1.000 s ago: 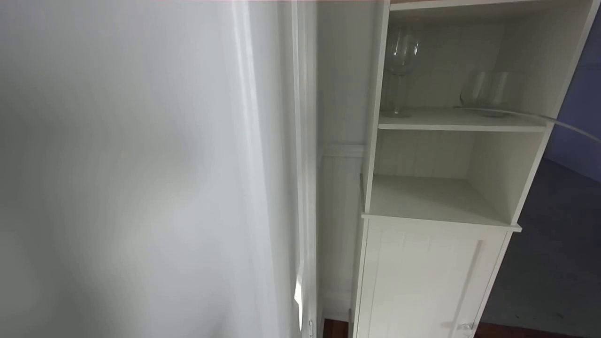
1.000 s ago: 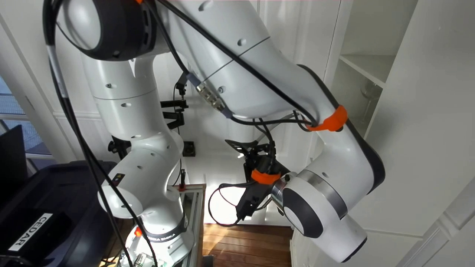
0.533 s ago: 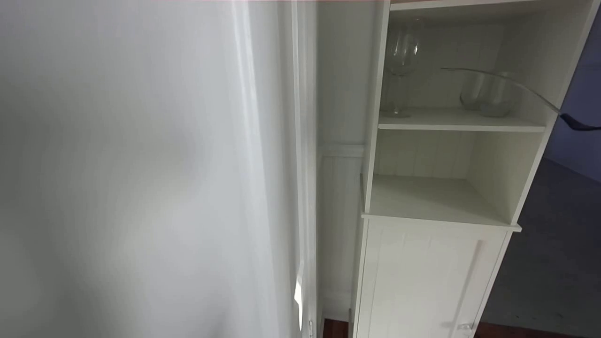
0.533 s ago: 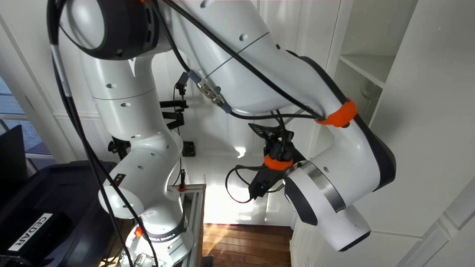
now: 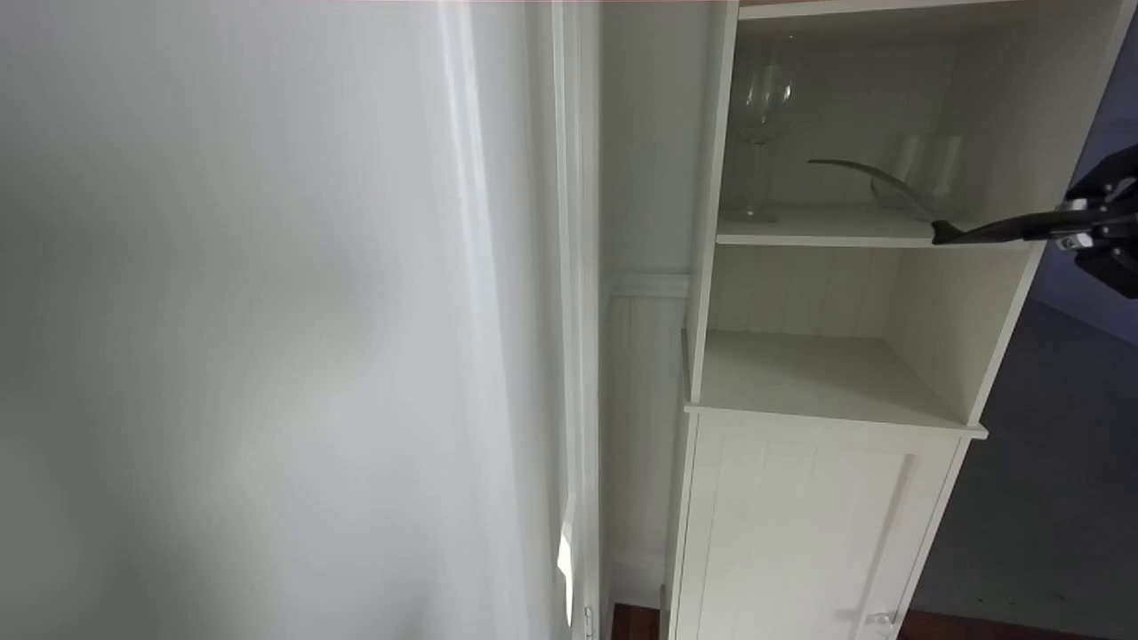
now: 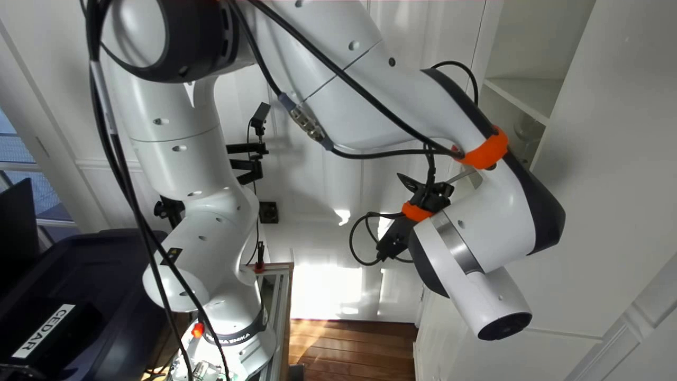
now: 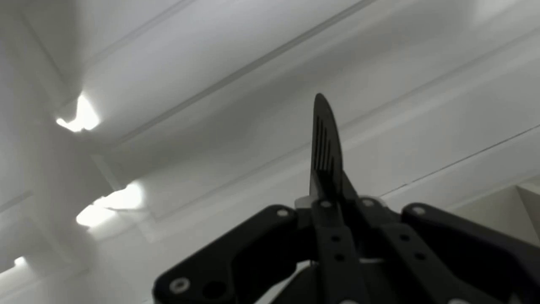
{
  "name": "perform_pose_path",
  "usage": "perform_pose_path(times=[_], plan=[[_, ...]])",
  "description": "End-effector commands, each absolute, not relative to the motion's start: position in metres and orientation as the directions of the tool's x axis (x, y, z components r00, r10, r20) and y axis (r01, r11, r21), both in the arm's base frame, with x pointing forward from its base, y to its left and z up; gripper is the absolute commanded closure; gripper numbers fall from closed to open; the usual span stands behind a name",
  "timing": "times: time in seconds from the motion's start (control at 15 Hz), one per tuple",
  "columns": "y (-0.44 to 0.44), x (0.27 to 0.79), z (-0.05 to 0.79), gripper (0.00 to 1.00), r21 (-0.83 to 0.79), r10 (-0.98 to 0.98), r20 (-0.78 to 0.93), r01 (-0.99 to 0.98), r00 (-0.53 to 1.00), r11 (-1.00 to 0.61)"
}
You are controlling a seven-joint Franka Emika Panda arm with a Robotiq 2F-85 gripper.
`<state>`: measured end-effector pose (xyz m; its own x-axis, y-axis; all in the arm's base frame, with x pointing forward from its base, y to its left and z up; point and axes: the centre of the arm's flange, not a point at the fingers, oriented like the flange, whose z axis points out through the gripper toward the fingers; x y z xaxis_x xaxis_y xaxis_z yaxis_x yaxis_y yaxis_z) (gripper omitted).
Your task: Move the spatula to the top shelf
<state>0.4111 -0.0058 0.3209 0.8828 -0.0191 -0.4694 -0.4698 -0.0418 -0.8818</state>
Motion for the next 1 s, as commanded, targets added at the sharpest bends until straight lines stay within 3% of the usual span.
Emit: perform_pose_path(times=[0.0, 0.33, 0.93], plan=[[0.002, 0.422, 0.341, 0.99, -0.865, -0.114, -0.498, -0.502, 0.859, -0.003], [0.009, 0.443, 0.345, 0.99, -0.829, -0.191, -0.551, -0.559, 0.813, 0.013], [0.006, 0.446, 0.335, 0.99, -0.828, -0.143, -0.558, -0.560, 0.818, 0.031]])
